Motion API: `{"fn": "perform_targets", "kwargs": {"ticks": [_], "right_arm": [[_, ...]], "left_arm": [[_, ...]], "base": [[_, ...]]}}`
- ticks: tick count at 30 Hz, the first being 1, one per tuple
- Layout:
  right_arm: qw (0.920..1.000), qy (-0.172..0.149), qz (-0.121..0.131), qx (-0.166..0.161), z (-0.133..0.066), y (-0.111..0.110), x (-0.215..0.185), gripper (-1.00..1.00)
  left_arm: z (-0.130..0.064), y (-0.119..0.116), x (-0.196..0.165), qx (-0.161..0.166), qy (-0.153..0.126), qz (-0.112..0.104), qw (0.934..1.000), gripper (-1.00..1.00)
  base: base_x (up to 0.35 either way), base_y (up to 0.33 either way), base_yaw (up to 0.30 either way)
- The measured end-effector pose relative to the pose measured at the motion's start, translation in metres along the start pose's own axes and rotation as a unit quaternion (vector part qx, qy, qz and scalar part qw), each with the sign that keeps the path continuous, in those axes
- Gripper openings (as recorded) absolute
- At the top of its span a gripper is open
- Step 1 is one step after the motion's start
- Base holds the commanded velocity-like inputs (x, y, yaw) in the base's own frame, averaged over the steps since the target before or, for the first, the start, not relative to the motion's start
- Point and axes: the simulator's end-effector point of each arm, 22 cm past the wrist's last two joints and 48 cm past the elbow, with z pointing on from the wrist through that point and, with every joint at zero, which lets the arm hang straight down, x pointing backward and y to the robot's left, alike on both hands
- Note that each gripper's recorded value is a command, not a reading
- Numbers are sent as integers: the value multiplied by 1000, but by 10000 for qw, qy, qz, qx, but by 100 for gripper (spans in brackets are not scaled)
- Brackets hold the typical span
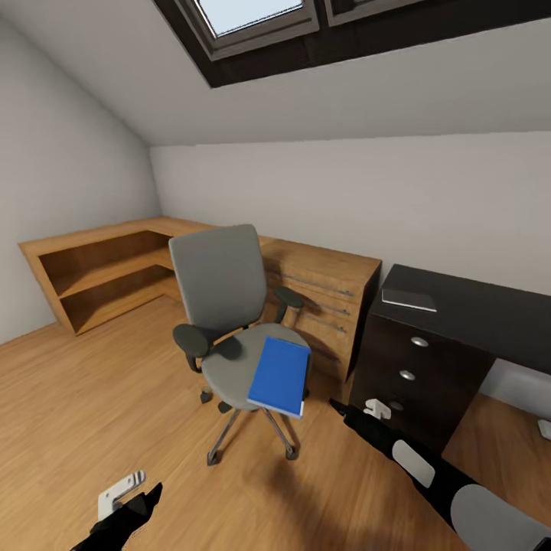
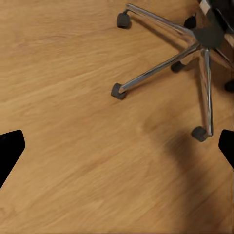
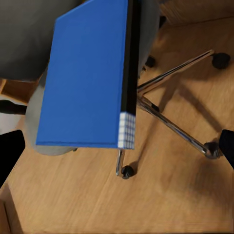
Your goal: In the bedroom, organize the workspace by keeping the computer under the desk, ensuring the monitor is on the desk, placing the keyboard on the desk next to the monitor, placing the mouse on the desk next to the keyboard, moving the folder from the swivel chair onto the desk next to the mouse, stacking the notebook on top of the folder with the pen on top of the notebook, and positioning the swivel chair next to the desk.
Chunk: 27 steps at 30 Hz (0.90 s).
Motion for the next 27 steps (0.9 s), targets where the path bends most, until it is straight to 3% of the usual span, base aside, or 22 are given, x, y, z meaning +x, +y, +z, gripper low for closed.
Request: {"fn": "perform_targets", "kwargs": {"ticks": [9, 17, 27], "right_arm": [[9998, 107, 33, -190, 5, -5, 17, 100], [9996, 114, 5, -268, 10, -11, 29, 100], [9985, 136, 5, -522, 15, -15, 44, 100]], "left_arm": [[-4, 2, -30, 155, 85, -141, 9997, 100], [13, 20, 19, 150, 541, -398, 9976, 100], [27, 37, 42, 99, 628, -417, 9971, 100]], "base": [[0, 0, 0], [0, 0, 0], [0, 0, 0]]}}
